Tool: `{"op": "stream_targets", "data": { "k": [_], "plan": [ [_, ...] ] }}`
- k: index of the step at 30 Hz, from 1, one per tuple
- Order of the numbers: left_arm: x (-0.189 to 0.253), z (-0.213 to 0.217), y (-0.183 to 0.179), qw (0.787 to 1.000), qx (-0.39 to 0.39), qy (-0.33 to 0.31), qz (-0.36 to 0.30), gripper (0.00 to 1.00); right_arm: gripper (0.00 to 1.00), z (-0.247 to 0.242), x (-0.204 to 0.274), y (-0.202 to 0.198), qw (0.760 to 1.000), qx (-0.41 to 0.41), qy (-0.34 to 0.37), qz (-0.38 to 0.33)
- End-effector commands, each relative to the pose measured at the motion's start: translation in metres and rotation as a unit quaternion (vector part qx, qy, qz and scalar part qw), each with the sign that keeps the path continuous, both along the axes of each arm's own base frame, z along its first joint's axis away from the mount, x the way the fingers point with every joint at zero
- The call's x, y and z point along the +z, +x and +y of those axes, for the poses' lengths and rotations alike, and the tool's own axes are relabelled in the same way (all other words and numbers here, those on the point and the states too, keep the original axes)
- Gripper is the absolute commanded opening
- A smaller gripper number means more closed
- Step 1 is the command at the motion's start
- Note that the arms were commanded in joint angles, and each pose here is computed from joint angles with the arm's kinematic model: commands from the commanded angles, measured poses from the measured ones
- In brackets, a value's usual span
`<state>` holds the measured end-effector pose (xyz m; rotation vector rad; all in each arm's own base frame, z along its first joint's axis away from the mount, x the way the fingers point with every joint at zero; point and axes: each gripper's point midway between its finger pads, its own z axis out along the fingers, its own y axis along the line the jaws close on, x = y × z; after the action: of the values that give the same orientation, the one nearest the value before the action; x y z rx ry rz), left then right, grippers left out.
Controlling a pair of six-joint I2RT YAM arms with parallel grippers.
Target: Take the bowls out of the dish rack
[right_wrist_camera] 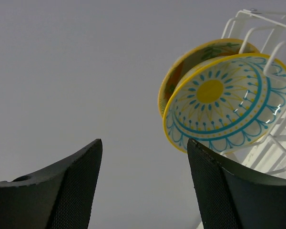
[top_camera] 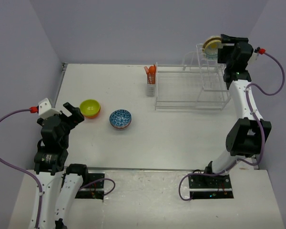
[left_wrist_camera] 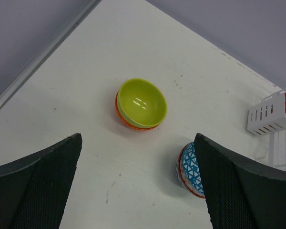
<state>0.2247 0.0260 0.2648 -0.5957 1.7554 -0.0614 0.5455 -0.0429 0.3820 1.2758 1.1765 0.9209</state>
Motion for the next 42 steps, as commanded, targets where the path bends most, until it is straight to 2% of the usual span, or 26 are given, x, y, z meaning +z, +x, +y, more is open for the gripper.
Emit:
{"op": "stream_targets", "data": {
  "k": [1, 11, 26, 28, 33, 42],
  "plan": [
    [0.009, 0.001, 0.003, 1.0, 0.001, 0.003, -0.017, 1.0, 0.72, -0.015, 0.008, -0.001, 0.999, -0.036, -0.01, 0.019],
    [0.01, 0.003, 0.001, 1.0, 0.005, 0.004, -0.018, 1.0, 0.55, -0.016, 0.012, 0.022, 0.999, -0.028, -0.013, 0.024],
    [0.009, 0.002, 0.002, 1.0, 0.004, 0.004, -0.015, 1.0, 0.5, -0.019, -0.006, 0.041, 0.999, -0.03, -0.009, 0.042],
    [0.009, 0.002, 0.002, 1.0, 0.004, 0.004, -0.014, 1.0, 0.44, -0.019, -0.006, 0.044, 0.999, -0.029, -0.013, 0.04],
    [0.01, 0.002, 0.002, 1.0, 0.004, 0.004, -0.015, 1.0, 0.38, -0.02, -0.015, 0.048, 0.998, -0.03, -0.012, 0.046],
    [0.009, 0.002, 0.002, 1.0, 0.004, 0.004, -0.014, 1.0, 0.11, -0.021, -0.017, 0.043, 0.999, -0.037, -0.011, 0.03]
  ]
}}
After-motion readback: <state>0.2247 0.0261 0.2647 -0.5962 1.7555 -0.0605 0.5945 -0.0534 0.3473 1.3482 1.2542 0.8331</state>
